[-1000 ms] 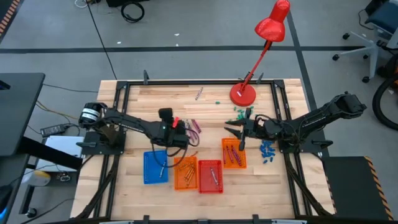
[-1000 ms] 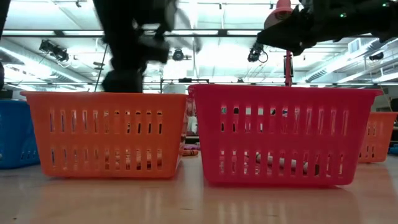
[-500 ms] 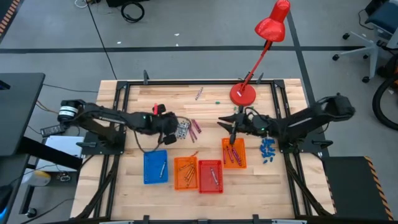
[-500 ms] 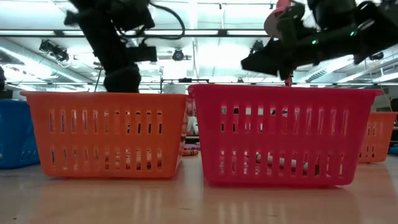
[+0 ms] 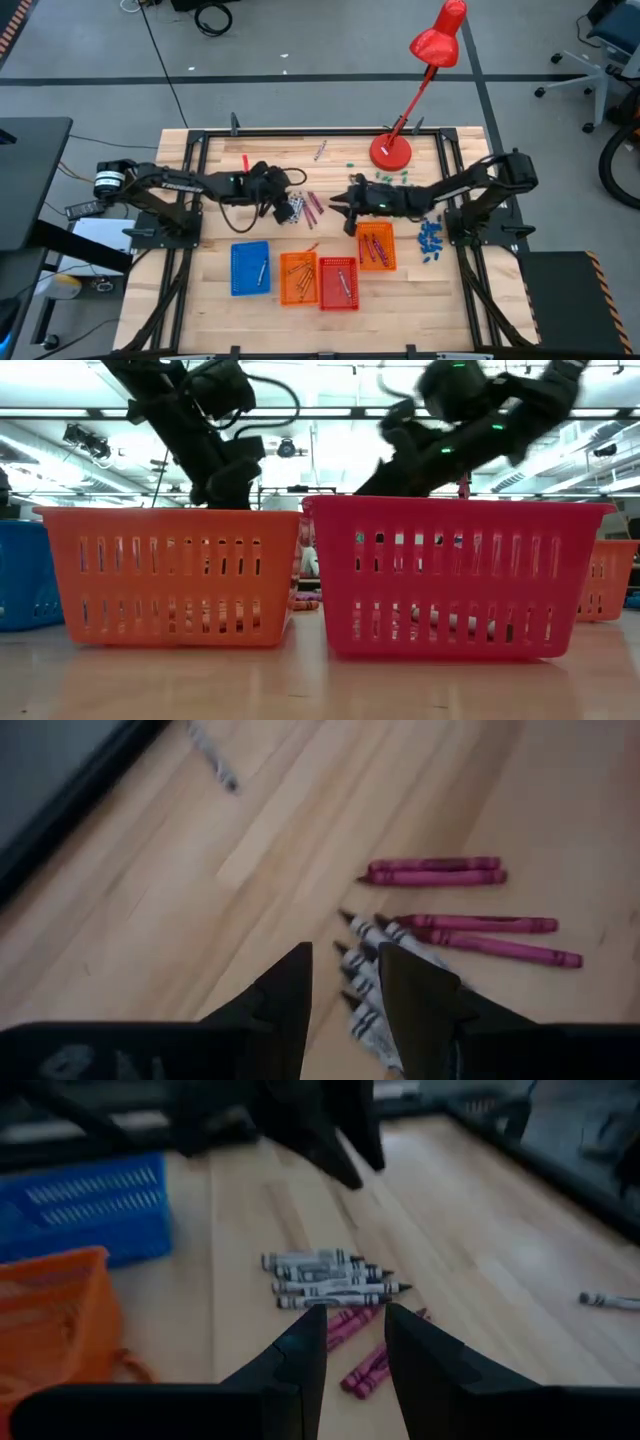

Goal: Sort crayons
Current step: Put the black crayon into the blue bin

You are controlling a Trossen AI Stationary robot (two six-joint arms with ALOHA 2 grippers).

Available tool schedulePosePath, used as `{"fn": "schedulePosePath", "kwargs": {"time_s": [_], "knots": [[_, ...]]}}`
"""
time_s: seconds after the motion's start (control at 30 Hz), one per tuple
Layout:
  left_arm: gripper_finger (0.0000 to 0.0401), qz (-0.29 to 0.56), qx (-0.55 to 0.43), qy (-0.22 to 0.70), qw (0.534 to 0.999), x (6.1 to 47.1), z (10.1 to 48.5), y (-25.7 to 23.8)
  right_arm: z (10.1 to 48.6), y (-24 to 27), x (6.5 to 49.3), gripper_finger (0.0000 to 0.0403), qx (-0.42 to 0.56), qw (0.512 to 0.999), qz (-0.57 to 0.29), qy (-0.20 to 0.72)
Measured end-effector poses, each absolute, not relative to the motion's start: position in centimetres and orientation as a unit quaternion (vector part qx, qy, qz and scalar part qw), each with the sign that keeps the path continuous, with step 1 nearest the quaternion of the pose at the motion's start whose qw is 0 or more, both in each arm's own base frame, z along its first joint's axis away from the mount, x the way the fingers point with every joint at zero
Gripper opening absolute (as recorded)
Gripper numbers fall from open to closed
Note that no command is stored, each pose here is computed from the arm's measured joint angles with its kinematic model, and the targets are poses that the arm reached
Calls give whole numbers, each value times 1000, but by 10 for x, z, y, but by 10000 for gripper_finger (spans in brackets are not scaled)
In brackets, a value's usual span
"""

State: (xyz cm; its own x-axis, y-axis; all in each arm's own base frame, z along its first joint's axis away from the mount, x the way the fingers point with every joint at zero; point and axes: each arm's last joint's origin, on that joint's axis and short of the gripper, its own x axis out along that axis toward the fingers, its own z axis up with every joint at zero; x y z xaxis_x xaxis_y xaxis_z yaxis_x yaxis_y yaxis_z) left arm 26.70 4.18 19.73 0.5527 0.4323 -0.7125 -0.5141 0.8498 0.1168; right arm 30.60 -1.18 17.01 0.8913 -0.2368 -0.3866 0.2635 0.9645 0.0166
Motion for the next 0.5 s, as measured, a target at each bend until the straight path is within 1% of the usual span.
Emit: {"fn": "schedulePosePath", "kwargs": {"time_s": [0.07, 0.17, 0.27, 0.4, 0.5], "knots": [[130, 259, -33, 383, 886, 269, 199, 35, 172, -15, 314, 110, 33, 963, -128, 235], [130, 246, -14, 384, 890, 270, 199, 26, 176, -17, 328, 110, 34, 956, -122, 264], [130, 242, -12, 397, 885, 268, 197, 21, 177, -18, 339, 110, 30, 954, -121, 274], [130, 249, -64, 418, 871, 264, 192, 22, 181, -18, 338, 110, 29, 954, -121, 275], [130, 277, -113, 427, 853, 260, 188, 26, 183, -17, 336, 110, 28, 954, -120, 273]]}}
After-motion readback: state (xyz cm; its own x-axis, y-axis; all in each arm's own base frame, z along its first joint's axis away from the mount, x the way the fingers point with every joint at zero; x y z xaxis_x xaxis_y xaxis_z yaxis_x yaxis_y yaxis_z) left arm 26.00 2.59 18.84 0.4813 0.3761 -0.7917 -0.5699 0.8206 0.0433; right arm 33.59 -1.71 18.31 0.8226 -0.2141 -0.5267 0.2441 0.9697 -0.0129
